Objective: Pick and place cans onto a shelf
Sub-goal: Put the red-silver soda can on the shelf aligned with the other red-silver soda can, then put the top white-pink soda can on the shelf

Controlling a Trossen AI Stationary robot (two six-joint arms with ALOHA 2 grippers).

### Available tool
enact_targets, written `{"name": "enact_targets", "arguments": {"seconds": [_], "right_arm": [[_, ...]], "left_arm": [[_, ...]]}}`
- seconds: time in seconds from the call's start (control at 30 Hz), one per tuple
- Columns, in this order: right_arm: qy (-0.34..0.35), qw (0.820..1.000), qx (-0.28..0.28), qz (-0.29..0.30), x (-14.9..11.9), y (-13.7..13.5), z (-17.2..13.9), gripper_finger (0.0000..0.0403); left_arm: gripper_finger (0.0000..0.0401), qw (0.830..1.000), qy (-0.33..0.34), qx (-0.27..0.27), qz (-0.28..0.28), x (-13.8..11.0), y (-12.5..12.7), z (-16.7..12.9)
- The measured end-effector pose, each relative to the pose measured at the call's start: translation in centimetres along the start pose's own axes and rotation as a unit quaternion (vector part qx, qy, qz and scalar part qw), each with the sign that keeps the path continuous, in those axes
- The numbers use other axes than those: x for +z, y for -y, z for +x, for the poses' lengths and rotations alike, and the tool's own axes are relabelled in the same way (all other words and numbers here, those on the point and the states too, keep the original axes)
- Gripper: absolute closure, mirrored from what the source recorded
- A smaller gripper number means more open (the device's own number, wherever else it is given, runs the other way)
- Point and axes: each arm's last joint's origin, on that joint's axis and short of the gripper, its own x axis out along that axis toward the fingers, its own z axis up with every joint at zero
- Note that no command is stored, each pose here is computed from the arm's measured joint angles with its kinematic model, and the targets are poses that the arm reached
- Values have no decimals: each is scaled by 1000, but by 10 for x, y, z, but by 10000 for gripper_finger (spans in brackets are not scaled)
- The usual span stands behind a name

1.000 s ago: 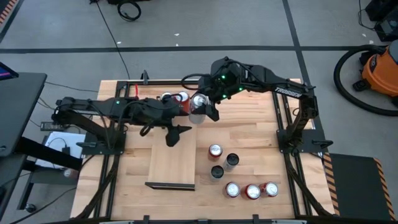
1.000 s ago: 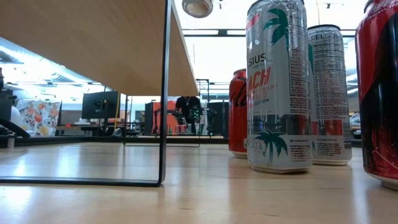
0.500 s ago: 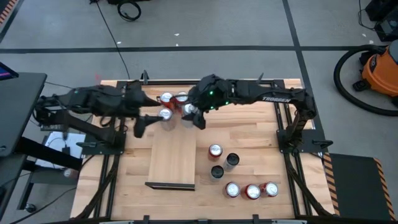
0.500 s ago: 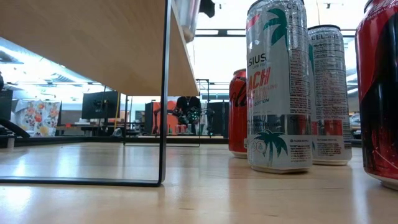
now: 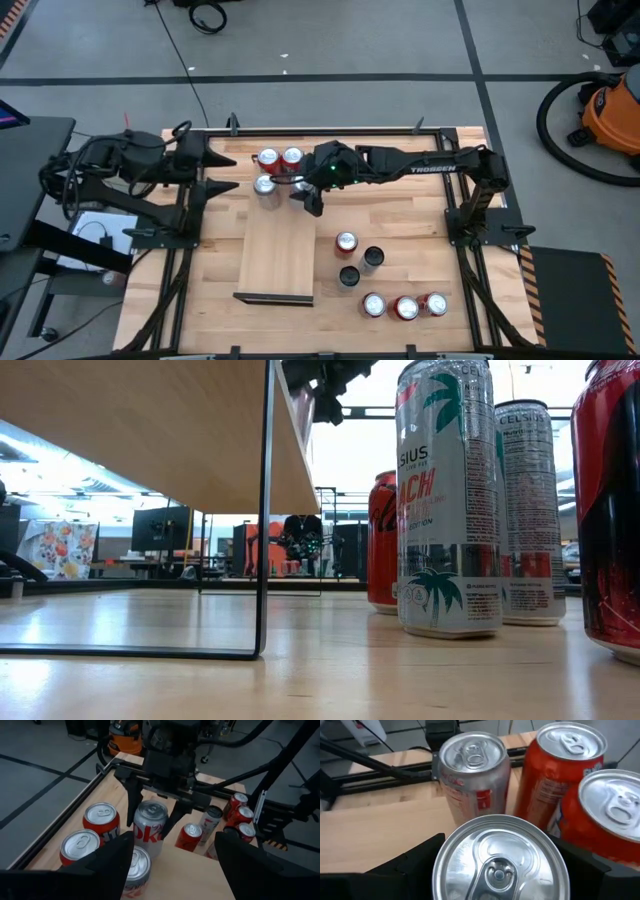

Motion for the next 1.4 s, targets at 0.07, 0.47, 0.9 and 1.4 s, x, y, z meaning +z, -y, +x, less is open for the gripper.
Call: {"name": "enact_targets", "arguments": {"seconds": [0.07,0.47,0.9,1.4], "right_arm": [[4,1000,-3,-11,-2,0,2,84],[17,999,15,-23,-10,1,9,60],[74,996,-22,-44,40,-2,-27,27],[-107,993,-34,-28,28,-27,-82,31]], "left_arm": [[113,1000,3,-1,-2,0,-1,-3],[113,1000,5,-1,-3,0,-1,-4],[113,1000,0,0,-2,-3,-3,-8],[113,995,-90,28,29,-19,-7,-5]]}}
